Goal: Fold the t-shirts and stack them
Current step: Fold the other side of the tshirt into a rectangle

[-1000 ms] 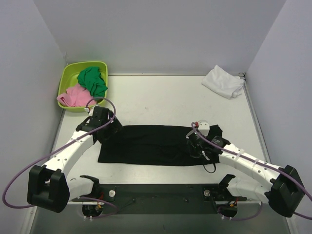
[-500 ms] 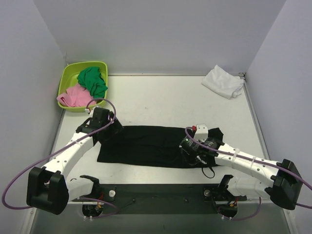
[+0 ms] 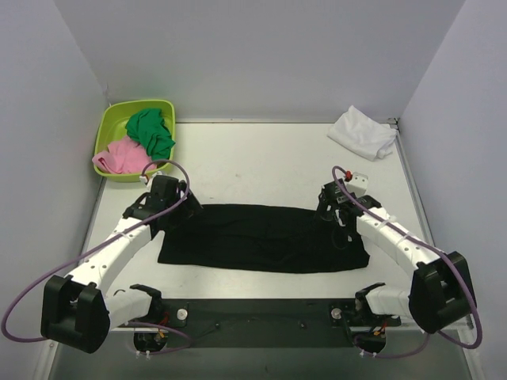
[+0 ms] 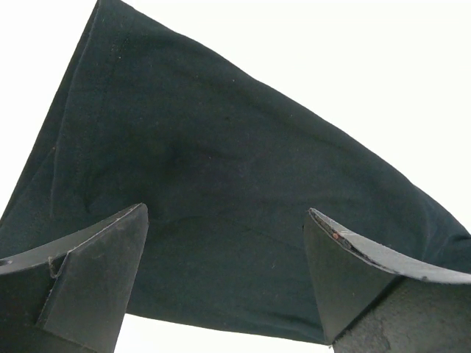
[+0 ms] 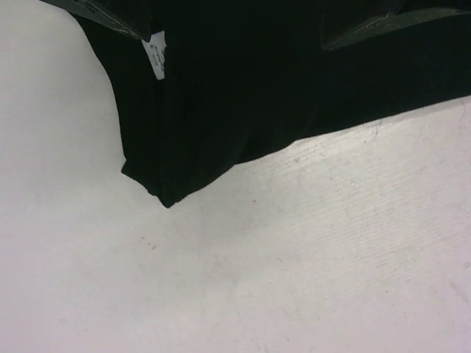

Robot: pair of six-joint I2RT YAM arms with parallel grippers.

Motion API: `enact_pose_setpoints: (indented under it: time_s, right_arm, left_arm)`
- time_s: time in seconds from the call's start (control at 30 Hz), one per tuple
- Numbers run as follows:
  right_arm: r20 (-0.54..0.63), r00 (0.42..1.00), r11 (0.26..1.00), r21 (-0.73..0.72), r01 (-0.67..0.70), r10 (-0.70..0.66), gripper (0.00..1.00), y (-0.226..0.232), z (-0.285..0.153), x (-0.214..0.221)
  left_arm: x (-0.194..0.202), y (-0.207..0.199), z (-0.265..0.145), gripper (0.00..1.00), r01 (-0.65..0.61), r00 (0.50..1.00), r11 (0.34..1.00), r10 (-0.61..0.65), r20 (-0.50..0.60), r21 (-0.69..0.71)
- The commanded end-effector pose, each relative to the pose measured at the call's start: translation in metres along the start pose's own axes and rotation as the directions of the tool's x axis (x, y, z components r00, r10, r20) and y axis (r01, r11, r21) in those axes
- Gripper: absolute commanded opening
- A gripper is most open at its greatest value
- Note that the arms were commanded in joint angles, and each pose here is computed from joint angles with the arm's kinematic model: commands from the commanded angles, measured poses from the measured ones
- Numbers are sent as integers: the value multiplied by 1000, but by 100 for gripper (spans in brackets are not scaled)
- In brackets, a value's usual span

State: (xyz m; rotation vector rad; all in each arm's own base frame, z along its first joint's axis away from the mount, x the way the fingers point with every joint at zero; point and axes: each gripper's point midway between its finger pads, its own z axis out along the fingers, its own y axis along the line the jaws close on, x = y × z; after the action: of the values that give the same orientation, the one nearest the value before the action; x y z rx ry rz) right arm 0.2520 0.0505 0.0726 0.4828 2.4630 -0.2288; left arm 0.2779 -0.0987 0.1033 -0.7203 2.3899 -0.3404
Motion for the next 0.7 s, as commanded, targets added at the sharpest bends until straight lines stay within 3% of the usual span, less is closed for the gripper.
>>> enact_pose_setpoints:
  time_s: [0.0,0.2,0.37,0.67]
  right_arm:
    - [21,998,995,-84,-52,54,100,22,13,-28]
    - [16,994,988,-116,-103,106,100,31,34,-41]
    - [8,983,962,-211,-175,181,100,40,47,-49]
    - [-49,978,947,-244,-211,205,100,41,49,-42]
  left_arm:
    - [-8,-10,3,96,-12,999,999,10,43,47]
    - [-17,-23,24,97,-35,997,996,29,75,78]
    - [-24,-52,44,97,-50,995,980,33,90,192]
    - [-15,-88,60,97,-23,999,948,13,32,318]
